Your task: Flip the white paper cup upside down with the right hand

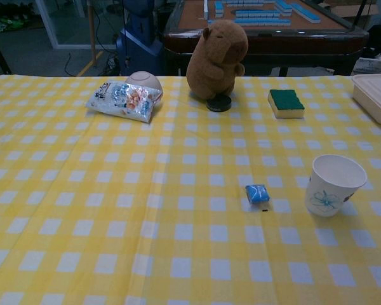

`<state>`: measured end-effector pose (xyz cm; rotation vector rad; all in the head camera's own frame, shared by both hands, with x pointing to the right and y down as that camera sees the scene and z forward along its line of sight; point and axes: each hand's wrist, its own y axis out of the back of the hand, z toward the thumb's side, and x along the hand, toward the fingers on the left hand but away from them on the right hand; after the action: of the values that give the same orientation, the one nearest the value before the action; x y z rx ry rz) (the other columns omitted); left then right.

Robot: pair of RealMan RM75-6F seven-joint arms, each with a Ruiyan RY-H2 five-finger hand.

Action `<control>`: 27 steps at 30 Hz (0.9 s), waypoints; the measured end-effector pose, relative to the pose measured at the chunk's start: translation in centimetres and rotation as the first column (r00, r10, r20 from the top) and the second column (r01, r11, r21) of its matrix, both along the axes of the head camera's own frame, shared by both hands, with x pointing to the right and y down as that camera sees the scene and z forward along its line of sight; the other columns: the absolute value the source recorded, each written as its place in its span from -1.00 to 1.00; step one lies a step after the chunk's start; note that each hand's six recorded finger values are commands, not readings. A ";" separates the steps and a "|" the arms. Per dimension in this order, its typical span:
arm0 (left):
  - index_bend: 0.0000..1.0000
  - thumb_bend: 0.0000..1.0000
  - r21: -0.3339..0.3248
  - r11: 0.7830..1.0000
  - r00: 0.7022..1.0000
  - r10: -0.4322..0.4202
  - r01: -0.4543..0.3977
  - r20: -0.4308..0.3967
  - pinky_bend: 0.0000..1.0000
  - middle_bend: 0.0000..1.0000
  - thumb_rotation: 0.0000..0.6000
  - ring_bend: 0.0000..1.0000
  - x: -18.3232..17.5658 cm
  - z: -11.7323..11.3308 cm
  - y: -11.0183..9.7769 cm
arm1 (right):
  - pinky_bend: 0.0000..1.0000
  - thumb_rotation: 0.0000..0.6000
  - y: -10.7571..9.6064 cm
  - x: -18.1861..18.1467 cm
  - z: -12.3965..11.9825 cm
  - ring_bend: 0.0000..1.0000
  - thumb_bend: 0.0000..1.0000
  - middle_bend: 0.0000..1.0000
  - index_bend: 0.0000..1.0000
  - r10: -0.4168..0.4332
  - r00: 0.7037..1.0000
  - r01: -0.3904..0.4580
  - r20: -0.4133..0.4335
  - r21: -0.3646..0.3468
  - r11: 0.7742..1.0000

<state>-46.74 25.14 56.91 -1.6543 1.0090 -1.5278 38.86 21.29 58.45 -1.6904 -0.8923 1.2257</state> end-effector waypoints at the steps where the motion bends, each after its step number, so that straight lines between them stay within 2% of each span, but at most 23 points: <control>1: -0.06 -0.66 -0.002 1.000 1.000 -0.002 0.002 0.002 -0.12 -0.28 1.00 -0.37 -0.1 0.0 0.0 | -0.65 1.00 -0.1 -0.1 0.1 -0.74 -1.00 -0.62 -0.93 -0.003 1.000 0.003 0.001 -0.002 1.000; 3: -0.06 -0.66 -0.008 1.000 1.000 -0.007 0.007 0.007 -0.12 -0.28 1.00 -0.37 -0.3 0.2 0.1 | -0.61 1.00 -0.3 -0.3 0.2 -0.74 -1.00 -0.60 -0.91 -0.008 1.000 0.008 0.003 -0.005 1.000; 6: -0.06 -0.66 -0.006 1.000 1.000 -0.015 0.015 0.008 -0.12 -0.28 1.00 -0.37 -0.5 0.1 0.1 | -0.33 1.00 -0.6 -0.6 0.3 -0.64 -1.00 -0.47 -0.84 -0.006 1.000 0.006 0.009 0.005 1.000; 9: -0.06 -0.66 0.005 1.000 1.000 -0.023 0.023 0.001 -0.12 -0.28 1.00 -0.37 -0.7 -0.3 0.0 | 0.22 1.00 -1.0 -0.7 0.1 -0.08 -1.00 -0.09 -0.80 -0.008 1.000 0.008 -0.001 0.030 1.000; 10: -0.06 -0.66 0.008 1.000 1.000 -0.025 0.025 0.000 -0.12 -0.28 1.00 -0.37 -0.8 -0.4 0.0 | 0.46 1.00 -1.2 -0.8 0.0 0.24 -1.00 0.19 -0.78 -0.009 1.000 0.009 -0.007 0.041 0.999; 11: -0.06 -0.66 0.012 1.000 1.000 -0.027 0.027 -0.001 -0.12 -0.28 1.00 -0.37 -0.8 -0.5 0.0 | 0.62 1.00 -1.3 -0.9 -0.1 0.48 -1.00 0.43 -0.77 -0.011 1.000 0.012 -0.014 0.051 0.999; 14: -0.06 -0.66 0.018 0.999 1.000 -0.028 0.028 -0.007 -0.12 -0.28 1.00 -0.37 -0.9 -0.8 0.0 | 0.90 1.00 -1.8 -1.5 -0.7 0.87 -1.00 0.87 -0.76 -0.027 0.999 0.030 -0.036 0.063 0.998; 16: -0.06 -0.66 0.020 0.999 1.000 -0.028 0.028 -0.008 -0.12 -0.28 1.00 -0.37 -0.9 -0.9 0.0 | 0.98 1.00 -2.2 -2.2 -1.2 0.98 -1.00 0.99 -0.75 -0.050 0.997 0.053 -0.056 0.055 0.997; 20: -0.06 -0.66 0.017 0.999 0.999 -0.033 0.033 -0.010 -0.12 -0.28 1.00 -0.37 -1.0 -0.8 -0.1 | 1.00 1.00 -3.0 -4.0 -2.2 1.00 -1.00 1.00 -0.70 -0.110 0.989 0.111 -0.097 0.006 0.994; 23: -0.06 -0.66 0.014 0.999 0.999 -0.031 0.032 -0.012 -0.12 -0.28 1.00 -0.37 -1.0 -0.7 -0.1 | 1.00 1.00 -3.6 -5.7 -2.8 1.00 -1.00 1.00 -0.68 -0.167 0.978 0.160 -0.127 -0.060 0.985; 27: -0.06 -0.66 0.014 0.999 0.999 -0.029 0.030 -0.014 -0.12 -0.28 1.00 -0.37 -1.0 -0.7 -0.1 | 1.00 1.00 -4.3 -7.2 -2.6 1.00 -1.00 1.00 -0.67 -0.238 0.956 0.209 -0.172 -0.174 0.962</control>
<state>-47.71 25.07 56.18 -1.6494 1.0537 -1.5267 31.65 16.97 55.82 -1.7065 -0.4846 1.3015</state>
